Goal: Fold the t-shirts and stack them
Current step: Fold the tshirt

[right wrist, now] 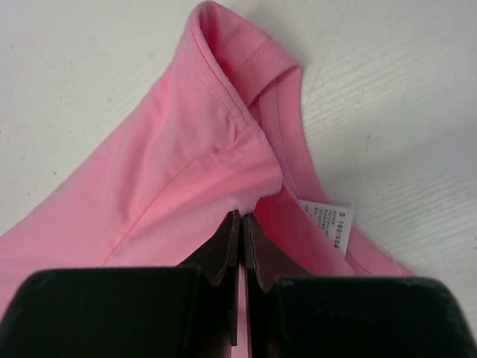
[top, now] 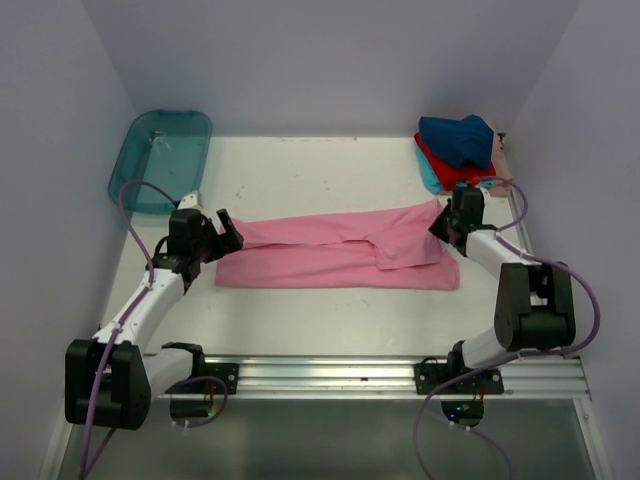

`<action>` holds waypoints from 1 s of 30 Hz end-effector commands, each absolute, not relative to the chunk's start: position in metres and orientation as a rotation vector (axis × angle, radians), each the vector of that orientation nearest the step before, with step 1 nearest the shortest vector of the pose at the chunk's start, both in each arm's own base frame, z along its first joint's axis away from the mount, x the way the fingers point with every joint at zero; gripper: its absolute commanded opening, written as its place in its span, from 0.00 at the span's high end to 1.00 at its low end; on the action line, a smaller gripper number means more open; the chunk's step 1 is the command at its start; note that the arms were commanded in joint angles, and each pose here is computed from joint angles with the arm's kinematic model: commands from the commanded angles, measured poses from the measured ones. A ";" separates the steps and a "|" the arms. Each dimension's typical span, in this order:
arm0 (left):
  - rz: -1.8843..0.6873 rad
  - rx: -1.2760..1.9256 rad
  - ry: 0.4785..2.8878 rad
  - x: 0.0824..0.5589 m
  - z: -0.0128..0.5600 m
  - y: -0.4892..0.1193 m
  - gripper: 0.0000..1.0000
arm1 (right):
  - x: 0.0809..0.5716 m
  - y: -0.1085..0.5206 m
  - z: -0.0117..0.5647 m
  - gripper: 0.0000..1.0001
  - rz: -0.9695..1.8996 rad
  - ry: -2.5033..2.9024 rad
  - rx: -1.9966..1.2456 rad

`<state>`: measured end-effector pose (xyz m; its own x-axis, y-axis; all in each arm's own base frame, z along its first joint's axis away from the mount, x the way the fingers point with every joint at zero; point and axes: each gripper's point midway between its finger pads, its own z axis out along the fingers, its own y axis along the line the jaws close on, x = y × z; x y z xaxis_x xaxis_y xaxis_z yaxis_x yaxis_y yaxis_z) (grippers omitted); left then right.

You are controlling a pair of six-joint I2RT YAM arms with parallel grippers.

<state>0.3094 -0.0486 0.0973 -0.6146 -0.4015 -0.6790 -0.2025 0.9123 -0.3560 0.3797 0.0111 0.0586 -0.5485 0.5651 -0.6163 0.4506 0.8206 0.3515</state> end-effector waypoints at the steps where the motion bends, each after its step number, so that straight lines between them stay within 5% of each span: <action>1: -0.326 -0.423 2.205 0.318 0.108 -0.051 0.00 | 0.393 0.000 0.065 0.99 0.118 2.246 0.689; 7: -0.320 -0.422 2.208 0.318 0.108 -0.050 0.00 | 0.404 0.005 0.053 0.93 0.109 2.306 0.642; 12: -0.320 -0.418 2.204 0.319 0.111 -0.050 0.00 | 0.403 0.005 0.063 0.46 -0.013 2.288 0.583; 15: -0.323 -0.420 2.203 0.319 0.111 -0.051 0.00 | 0.400 0.009 0.084 0.33 -0.079 2.229 0.539; 20: -0.328 -0.421 2.211 0.318 0.106 -0.052 0.00 | 0.406 0.004 0.094 0.33 -0.106 2.189 0.542; 30: -0.320 -0.426 2.225 0.320 0.096 -0.051 0.00 | 0.454 -0.002 0.081 0.50 -0.170 2.176 0.565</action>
